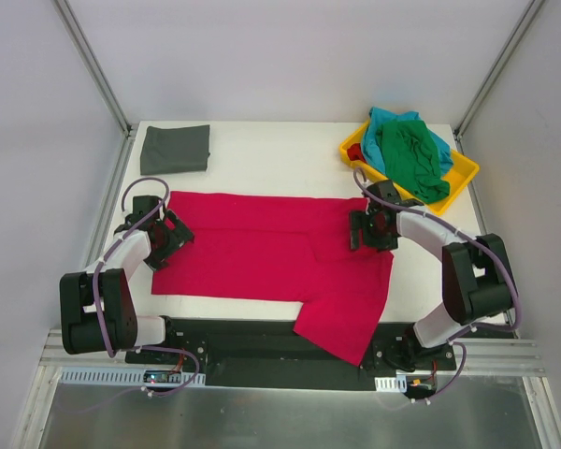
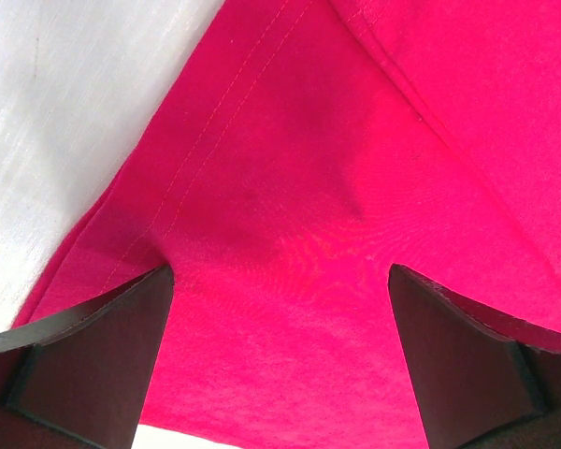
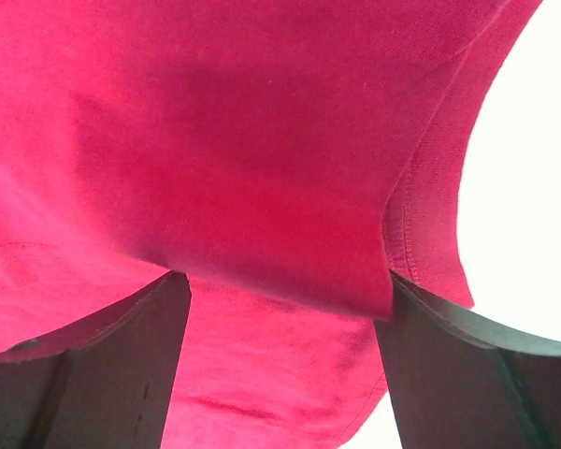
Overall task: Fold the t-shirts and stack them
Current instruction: Fold the flattened tshirt in 1/3 of the way
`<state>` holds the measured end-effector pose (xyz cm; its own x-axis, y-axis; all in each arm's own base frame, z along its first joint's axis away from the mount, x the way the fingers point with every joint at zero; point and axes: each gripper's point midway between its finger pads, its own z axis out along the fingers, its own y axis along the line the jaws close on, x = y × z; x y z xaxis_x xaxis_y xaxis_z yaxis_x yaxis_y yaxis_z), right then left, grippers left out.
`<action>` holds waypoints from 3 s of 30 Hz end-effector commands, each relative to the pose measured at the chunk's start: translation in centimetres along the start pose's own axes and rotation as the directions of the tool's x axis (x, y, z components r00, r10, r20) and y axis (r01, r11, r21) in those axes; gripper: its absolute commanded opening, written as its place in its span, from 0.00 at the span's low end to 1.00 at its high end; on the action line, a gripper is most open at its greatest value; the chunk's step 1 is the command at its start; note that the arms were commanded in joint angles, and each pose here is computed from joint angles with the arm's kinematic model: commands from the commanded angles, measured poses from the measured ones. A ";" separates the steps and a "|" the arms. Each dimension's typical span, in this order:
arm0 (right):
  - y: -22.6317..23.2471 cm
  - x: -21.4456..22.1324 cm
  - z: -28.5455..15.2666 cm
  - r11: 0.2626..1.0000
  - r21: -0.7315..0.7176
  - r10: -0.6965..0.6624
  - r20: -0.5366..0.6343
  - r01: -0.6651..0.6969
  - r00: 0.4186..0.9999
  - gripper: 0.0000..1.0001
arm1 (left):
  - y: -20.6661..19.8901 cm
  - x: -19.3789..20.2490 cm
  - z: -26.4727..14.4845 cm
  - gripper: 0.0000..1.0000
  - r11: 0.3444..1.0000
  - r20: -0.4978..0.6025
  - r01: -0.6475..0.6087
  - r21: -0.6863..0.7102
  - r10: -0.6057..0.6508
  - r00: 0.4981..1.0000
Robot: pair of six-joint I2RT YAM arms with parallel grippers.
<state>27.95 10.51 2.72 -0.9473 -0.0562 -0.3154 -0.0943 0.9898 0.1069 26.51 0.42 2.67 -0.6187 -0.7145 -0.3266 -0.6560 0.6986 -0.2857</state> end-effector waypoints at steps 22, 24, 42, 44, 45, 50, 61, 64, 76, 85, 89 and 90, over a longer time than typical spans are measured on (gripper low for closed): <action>1.8 0.5 -4.1 0.985 -0.038 0.166 -0.047 -0.168 0.985 0.02 | 1.1 0.0 0.2 0.99 0.999 0.003 -0.022 -0.043 0.022 1.000; 2.1 1.6 -4.6 0.978 -0.028 0.205 -0.107 -0.209 0.973 0.02 | 1.1 -0.1 0.2 0.99 0.999 0.006 -0.024 -0.045 0.024 1.000; -2.3 0.0 -6.3 0.968 0.175 0.186 -0.030 -0.179 0.982 0.38 | 1.1 -0.1 0.1 0.99 0.999 0.004 -0.031 -0.045 0.032 0.999; -3.4 -0.2 -7.1 0.961 0.238 0.154 -0.030 -0.143 0.988 0.64 | 1.1 -0.1 0.0 0.99 0.999 0.002 -0.035 -0.042 0.035 0.999; -3.5 -0.6 -7.4 0.962 0.239 0.140 -0.013 -0.132 0.990 0.64 | 1.1 -0.1 0.1 0.99 0.998 0.004 -0.035 -0.044 0.035 0.999; 2.6 -1.5 -8.0 0.948 0.065 -0.317 0.095 0.312 0.944 0.67 | 1.2 -0.1 0.1 0.99 0.998 0.003 -0.033 -0.049 0.033 0.999; 13.3 0.7 -1.6 0.652 -0.206 -0.738 0.045 0.729 0.673 0.53 | 1.1 0.0 0.4 0.99 0.998 -0.011 -0.033 -0.050 0.033 0.999; 14.7 0.5 -0.3 0.658 -0.224 -0.735 0.022 0.719 0.678 0.52 | 1.2 0.1 0.5 0.99 0.998 -0.017 -0.035 -0.055 0.034 0.999; 11.4 0.0 1.6 0.745 -0.029 -0.665 -0.108 0.666 0.739 0.28 | 1.3 0.1 0.5 0.99 0.998 -0.018 -0.036 -0.058 0.035 0.999; 13.0 0.7 -1.7 0.846 -0.085 -0.533 -0.140 0.527 0.834 0.01 | 1.3 0.0 0.5 0.99 0.998 -0.015 -0.034 -0.058 0.033 0.999; 14.9 1.8 -4.2 0.900 -0.172 -0.428 -0.186 0.400 0.884 0.01 | 1.2 0.0 0.6 0.99 0.998 -0.017 -0.035 -0.058 0.034 0.999; 15.0 2.0 -4.5 0.909 -0.168 -0.410 -0.196 0.381 0.891 0.01 | 1.1 0.0 0.6 0.99 0.998 -0.019 -0.036 -0.057 0.035 0.999</action>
<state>25.76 23.74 4.47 -0.7776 -0.5999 -0.1883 -0.6145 0.7885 0.0257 26.62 0.50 2.58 -0.6342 -0.7000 -0.3283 -0.6447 0.7132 -0.2752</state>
